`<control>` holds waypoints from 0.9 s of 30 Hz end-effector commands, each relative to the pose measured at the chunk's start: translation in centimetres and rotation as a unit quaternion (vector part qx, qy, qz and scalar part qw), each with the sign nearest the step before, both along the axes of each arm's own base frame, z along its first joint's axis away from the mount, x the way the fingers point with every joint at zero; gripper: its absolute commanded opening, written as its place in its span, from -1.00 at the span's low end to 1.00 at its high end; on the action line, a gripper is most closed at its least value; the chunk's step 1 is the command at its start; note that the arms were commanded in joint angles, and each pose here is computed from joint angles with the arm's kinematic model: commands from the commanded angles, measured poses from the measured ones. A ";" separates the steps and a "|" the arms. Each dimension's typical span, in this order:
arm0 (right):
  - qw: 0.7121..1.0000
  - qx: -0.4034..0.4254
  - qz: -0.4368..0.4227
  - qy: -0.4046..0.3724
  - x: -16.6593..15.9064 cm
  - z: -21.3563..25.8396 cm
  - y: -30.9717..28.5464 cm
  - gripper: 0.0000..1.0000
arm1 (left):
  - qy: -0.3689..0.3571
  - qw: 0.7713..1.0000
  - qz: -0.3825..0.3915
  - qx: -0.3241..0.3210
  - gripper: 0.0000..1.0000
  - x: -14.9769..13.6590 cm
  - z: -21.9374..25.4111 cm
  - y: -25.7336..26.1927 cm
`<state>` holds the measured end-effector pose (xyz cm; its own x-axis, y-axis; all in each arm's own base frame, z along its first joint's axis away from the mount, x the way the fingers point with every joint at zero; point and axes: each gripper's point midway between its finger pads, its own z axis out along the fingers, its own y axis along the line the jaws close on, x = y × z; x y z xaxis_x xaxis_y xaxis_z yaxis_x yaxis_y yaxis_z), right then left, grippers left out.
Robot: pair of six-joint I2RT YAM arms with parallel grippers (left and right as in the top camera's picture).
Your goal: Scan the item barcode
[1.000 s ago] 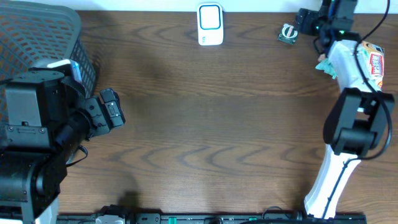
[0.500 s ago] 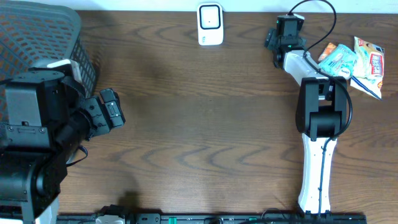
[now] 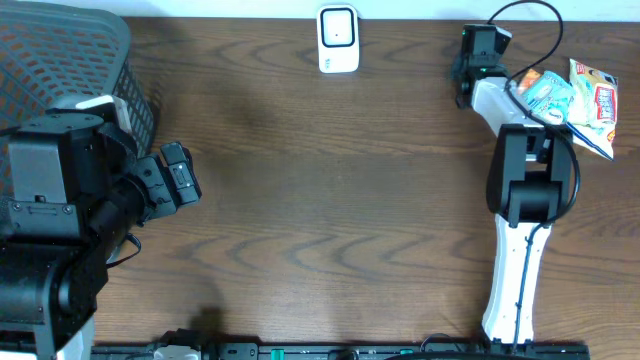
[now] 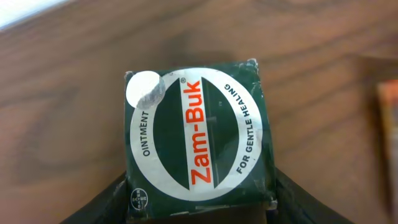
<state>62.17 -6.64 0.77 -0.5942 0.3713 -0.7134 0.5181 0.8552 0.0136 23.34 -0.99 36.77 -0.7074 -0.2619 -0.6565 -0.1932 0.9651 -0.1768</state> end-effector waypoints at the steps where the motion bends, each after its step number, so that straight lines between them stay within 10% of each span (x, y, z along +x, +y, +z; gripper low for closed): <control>1: 0.999 -0.008 -0.032 0.016 -1.7 2.0 -2.8 0.07 | -0.003 1.000 0.002 0.002 0.95 -0.1 0.2 0.2; 12: 0.992 -0.049 -0.100 0.065 -7.3 9.1 -9.6 0.04 | -0.003 1.000 0.002 0.002 0.95 -0.1 0.2 0.2; 15: 0.992 -0.060 -0.089 0.063 -7.6 10.9 -9.7 0.33 | -0.003 1.000 0.002 0.002 0.95 -0.1 0.2 0.2; 27: 0.991 -0.060 -0.088 0.081 -9.5 13.1 -9.7 0.52 | -0.003 1.000 0.002 0.002 0.96 -0.1 0.2 0.2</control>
<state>53.22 -16.11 11.98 -0.6462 0.4076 -0.6452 0.6403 0.7496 -0.1678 23.34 -0.99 36.77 -0.7074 -0.2619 -0.6565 -0.1932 0.9651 -0.1768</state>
